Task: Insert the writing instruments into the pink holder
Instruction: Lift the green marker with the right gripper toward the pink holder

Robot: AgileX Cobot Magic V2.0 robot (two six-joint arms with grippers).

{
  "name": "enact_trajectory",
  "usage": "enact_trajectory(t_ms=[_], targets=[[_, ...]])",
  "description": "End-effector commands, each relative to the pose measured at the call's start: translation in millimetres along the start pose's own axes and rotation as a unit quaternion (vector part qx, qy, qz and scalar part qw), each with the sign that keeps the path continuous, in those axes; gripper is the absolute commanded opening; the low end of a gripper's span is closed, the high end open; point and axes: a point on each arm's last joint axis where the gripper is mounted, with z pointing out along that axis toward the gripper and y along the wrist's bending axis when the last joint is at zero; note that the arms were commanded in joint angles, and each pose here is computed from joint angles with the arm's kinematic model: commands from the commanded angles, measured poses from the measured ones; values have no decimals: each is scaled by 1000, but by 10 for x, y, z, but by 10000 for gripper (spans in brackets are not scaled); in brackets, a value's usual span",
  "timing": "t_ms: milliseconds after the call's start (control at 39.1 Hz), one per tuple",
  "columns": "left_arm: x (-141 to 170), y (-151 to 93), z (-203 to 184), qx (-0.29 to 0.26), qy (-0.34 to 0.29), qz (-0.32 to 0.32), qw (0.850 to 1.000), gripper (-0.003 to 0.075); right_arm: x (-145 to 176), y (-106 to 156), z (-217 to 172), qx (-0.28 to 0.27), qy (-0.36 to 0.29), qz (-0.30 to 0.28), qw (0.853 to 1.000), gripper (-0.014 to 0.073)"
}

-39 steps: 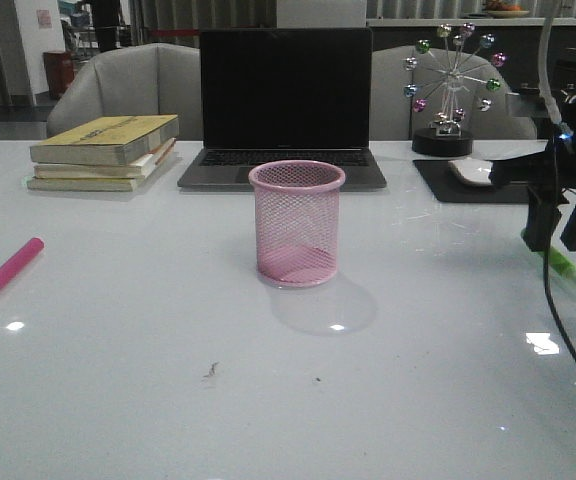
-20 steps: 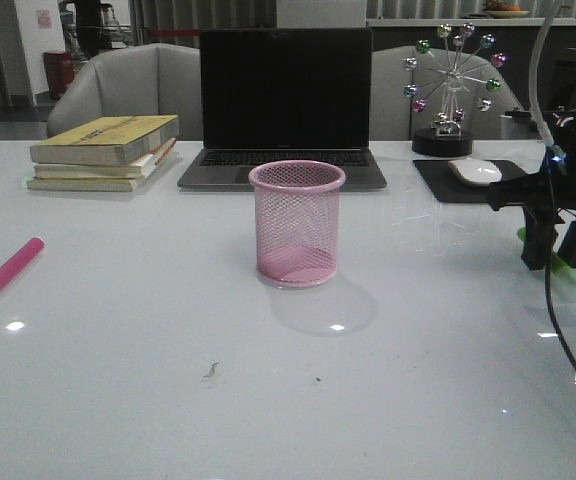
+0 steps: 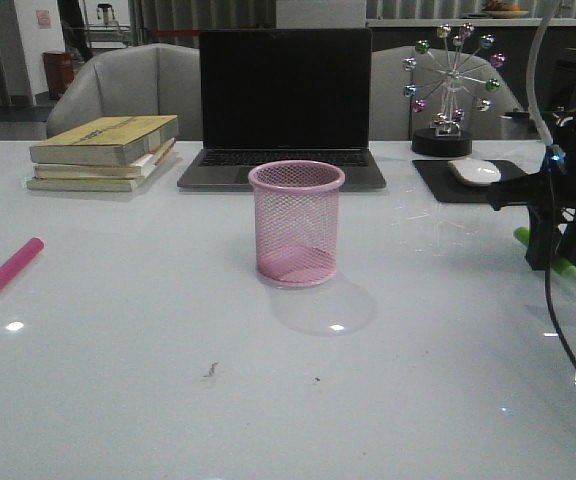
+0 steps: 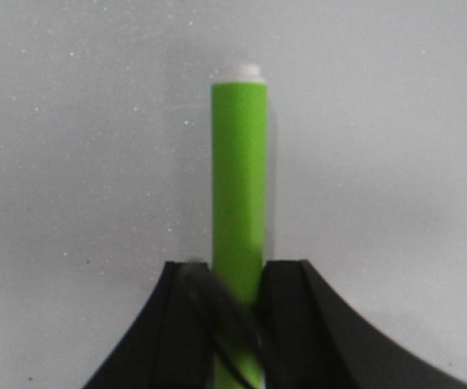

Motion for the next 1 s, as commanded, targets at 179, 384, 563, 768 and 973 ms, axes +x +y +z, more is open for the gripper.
enact_trajectory(t_ms=[179, 384, 563, 768, 973], targets=[[-207, 2, -31, -1, -61, -1, 998, 393, -370, 447, -834, -28, -170, -46, 984, 58], [-207, 2, -31, -1, -61, -1, 998, 393, -506, 868, -1417, -60, -299, -82, 949, 58], [-207, 2, -31, -1, -61, -1, 998, 393, -506, 1221, -1775, -94, -396, -107, 907, 58], [-207, 2, -31, -1, -61, -1, 998, 393, -465, 1612, -1911, -133, -464, -129, 866, 58], [-207, 2, -31, -1, -61, -1, 998, 393, -294, 1941, -1835, -169, -524, -145, 822, 58]])
